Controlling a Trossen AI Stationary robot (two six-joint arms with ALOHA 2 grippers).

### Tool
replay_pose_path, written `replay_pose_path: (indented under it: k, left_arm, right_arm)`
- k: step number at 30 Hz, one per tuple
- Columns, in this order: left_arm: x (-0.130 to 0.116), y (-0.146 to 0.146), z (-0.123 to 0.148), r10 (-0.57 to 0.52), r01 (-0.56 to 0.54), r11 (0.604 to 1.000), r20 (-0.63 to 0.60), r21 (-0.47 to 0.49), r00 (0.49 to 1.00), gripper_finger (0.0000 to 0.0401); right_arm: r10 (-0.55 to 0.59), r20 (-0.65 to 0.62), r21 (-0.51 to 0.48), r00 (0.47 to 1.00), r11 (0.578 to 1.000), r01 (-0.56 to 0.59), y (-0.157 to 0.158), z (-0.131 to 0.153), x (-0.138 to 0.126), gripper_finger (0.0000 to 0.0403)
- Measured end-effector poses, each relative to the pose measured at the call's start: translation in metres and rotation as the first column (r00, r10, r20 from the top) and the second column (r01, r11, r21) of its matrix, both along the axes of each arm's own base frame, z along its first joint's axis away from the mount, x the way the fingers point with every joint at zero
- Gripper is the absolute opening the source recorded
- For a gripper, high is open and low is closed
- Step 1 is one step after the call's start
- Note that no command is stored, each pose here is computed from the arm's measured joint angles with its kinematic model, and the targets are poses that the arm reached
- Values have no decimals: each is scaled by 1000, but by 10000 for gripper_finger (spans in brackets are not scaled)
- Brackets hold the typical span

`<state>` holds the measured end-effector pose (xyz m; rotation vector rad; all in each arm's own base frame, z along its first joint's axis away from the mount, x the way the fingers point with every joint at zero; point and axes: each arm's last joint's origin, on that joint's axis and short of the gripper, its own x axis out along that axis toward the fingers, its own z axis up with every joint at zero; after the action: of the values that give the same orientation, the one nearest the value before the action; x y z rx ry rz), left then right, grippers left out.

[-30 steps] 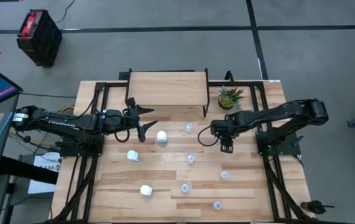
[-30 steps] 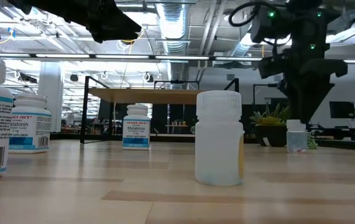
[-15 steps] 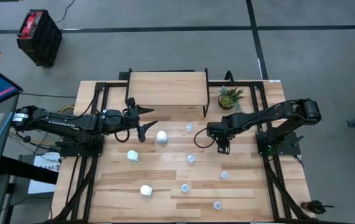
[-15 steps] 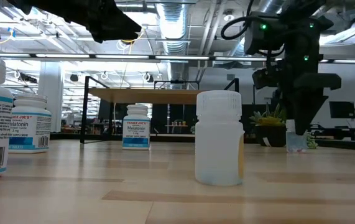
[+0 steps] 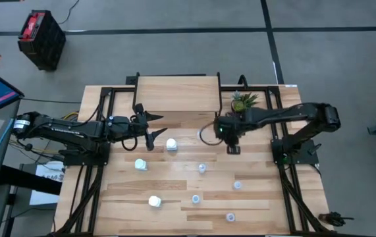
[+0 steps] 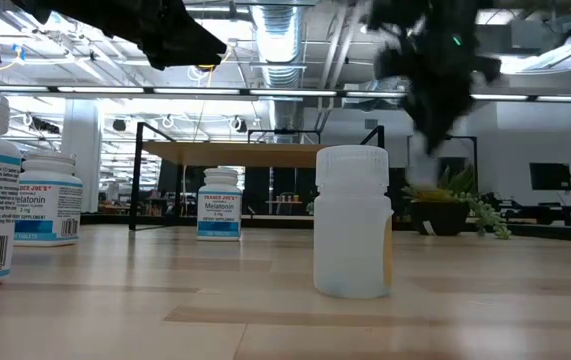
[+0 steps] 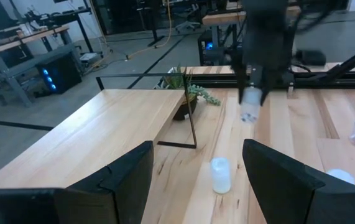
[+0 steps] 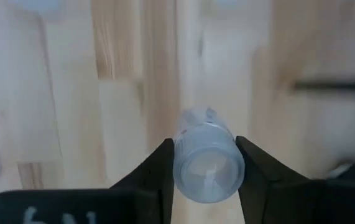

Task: Pick and place medicine bottles onto shelf by color
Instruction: Put the transparent pill bottle on the shelf

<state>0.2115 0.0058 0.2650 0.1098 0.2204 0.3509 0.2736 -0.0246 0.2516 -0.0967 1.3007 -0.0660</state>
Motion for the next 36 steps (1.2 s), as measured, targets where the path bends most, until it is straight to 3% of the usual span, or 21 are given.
replay_pose_path:
  k: [4,8,13,18,23,26,36]
  left_arm:
    - [0,0,0,0,0,1000,0,0,1000,238]
    - [0,0,0,1,-1,1000,1,0,1000,238]
    - [0,0,0,1,-1,1000,1,0,1000,238]
    - [0,0,0,2,-2,1000,1,-1,1000,238]
    - [0,0,0,-8,8,1000,-1,-3,1000,238]
    - [0,0,0,-8,8,1000,-4,-3,1000,238]
    - [0,0,-2,-8,8,1000,-26,-3,1000,238]
  right_arm:
    - [175,132,-102,976,981,-162,-11,48,14,142]
    - [277,264,-242,924,946,-214,-26,96,22,133]
    - [303,414,-463,858,882,-88,-54,144,29,142]
    - [298,508,-581,808,811,67,-93,167,32,141]
    - [191,521,-573,832,800,175,-142,163,38,138]
    - [117,470,-552,875,813,188,-171,150,45,143]
    - [-6,259,-374,966,921,106,-209,120,68,142]
